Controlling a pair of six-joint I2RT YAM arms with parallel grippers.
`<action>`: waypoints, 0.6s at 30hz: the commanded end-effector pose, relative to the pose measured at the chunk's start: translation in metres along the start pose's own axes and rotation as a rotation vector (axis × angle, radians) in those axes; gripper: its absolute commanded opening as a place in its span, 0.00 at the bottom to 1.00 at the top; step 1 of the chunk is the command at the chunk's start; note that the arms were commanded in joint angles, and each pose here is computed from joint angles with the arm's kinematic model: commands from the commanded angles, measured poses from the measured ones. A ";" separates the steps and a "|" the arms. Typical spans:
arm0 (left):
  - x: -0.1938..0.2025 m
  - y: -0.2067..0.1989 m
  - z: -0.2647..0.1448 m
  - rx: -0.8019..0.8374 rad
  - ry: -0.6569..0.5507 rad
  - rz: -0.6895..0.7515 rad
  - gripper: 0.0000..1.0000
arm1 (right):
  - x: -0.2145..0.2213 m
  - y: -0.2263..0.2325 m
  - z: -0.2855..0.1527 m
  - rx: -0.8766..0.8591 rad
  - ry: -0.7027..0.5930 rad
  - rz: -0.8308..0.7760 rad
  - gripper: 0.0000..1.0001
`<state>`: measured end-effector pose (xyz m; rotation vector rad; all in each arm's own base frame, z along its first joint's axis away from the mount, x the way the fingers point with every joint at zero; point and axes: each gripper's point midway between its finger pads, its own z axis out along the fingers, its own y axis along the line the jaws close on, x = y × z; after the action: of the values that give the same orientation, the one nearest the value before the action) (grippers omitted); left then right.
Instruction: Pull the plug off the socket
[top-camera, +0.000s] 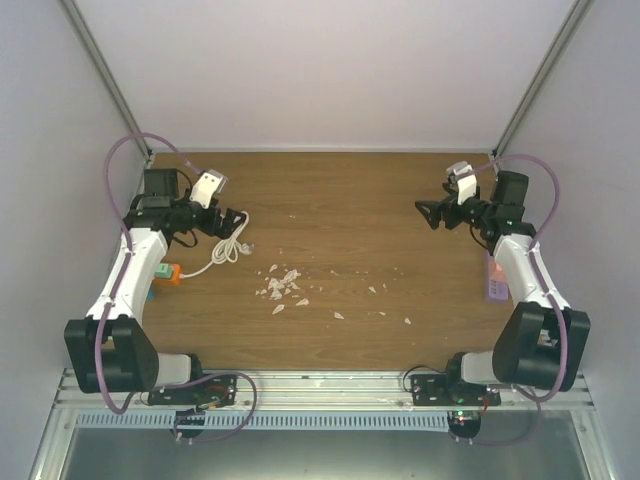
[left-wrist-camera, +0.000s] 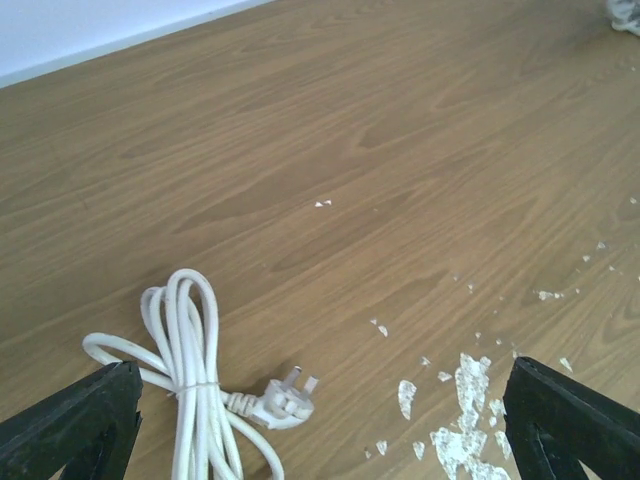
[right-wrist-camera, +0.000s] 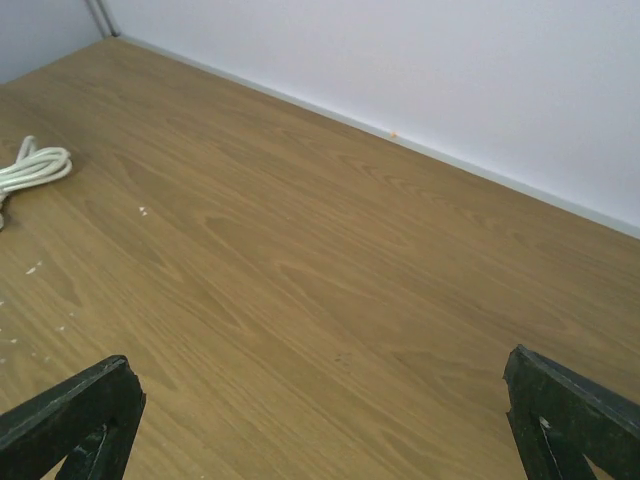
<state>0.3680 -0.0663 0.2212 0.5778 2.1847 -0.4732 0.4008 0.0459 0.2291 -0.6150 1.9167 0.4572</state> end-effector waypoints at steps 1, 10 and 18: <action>0.004 -0.016 -0.004 -0.008 0.018 0.059 0.99 | -0.005 0.020 -0.004 -0.030 -0.013 -0.023 1.00; 0.034 -0.027 0.009 0.032 0.118 0.101 0.99 | -0.054 0.053 -0.019 -0.173 -0.107 0.009 1.00; 0.087 -0.028 0.031 0.092 0.268 0.105 0.99 | -0.123 0.093 -0.040 -0.362 -0.232 0.119 1.00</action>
<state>0.3330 -0.0847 0.1696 0.7632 2.3089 -0.4644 0.3777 0.0981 0.3146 -0.6507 1.7561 0.7383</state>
